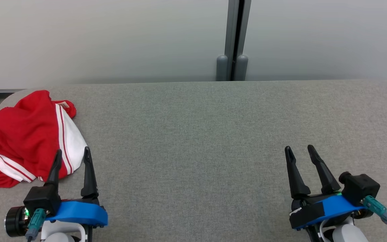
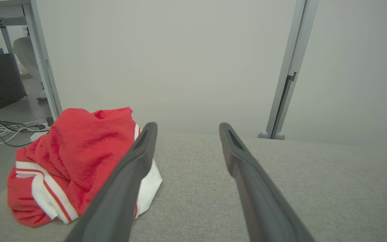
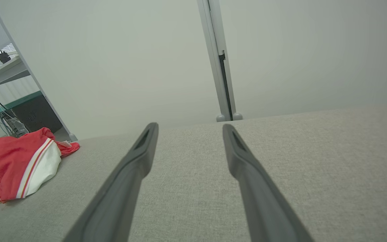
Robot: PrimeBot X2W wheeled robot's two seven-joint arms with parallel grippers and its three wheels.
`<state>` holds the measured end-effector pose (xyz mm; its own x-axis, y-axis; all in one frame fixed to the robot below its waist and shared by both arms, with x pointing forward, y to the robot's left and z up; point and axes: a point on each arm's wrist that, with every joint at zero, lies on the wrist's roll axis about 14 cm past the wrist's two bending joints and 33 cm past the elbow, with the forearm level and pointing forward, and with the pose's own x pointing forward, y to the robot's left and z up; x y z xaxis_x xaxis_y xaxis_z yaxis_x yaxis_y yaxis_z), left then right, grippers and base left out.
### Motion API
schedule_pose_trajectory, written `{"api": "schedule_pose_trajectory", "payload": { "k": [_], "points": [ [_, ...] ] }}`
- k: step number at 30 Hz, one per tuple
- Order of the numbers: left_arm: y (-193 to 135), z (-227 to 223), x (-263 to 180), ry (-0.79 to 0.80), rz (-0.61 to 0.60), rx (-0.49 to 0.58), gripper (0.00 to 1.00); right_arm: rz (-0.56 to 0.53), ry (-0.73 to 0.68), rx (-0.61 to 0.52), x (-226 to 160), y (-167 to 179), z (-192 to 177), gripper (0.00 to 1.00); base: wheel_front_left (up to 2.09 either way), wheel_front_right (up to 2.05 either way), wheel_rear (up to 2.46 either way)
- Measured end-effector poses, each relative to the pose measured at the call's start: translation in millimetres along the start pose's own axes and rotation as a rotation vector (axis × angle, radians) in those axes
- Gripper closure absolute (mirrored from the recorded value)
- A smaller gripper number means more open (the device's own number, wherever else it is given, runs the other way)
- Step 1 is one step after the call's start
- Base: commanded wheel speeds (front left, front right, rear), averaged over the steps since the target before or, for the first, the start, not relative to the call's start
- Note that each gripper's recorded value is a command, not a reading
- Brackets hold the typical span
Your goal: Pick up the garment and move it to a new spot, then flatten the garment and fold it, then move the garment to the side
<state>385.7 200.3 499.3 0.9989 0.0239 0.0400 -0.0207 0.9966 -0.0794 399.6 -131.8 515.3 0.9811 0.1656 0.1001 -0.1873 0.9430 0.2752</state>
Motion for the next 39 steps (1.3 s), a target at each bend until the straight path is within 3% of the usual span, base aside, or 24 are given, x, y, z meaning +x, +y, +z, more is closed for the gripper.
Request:
{"api": "schedule_pose_trajectory", "payload": {
  "k": [15,31,39],
  "points": [
    [1.6,-0.5,-2.4,-0.006,-0.009,0.107,0.00,0.043,0.006,-0.094,4.2,8.8,-3.9,0.00,0.00,0.00,0.00],
    [5.1,-0.4,-5.9,-0.004,0.002,0.106,0.00,0.053,0.007,-0.094,4.8,12.3,-4.1,0.00,0.00,0.00,0.00],
    [31.3,2.1,-16.4,-0.005,0.078,0.109,0.00,0.114,0.016,-0.091,12.9,32.4,-9.3,0.00,0.00,0.00,0.00]
  ]
}}
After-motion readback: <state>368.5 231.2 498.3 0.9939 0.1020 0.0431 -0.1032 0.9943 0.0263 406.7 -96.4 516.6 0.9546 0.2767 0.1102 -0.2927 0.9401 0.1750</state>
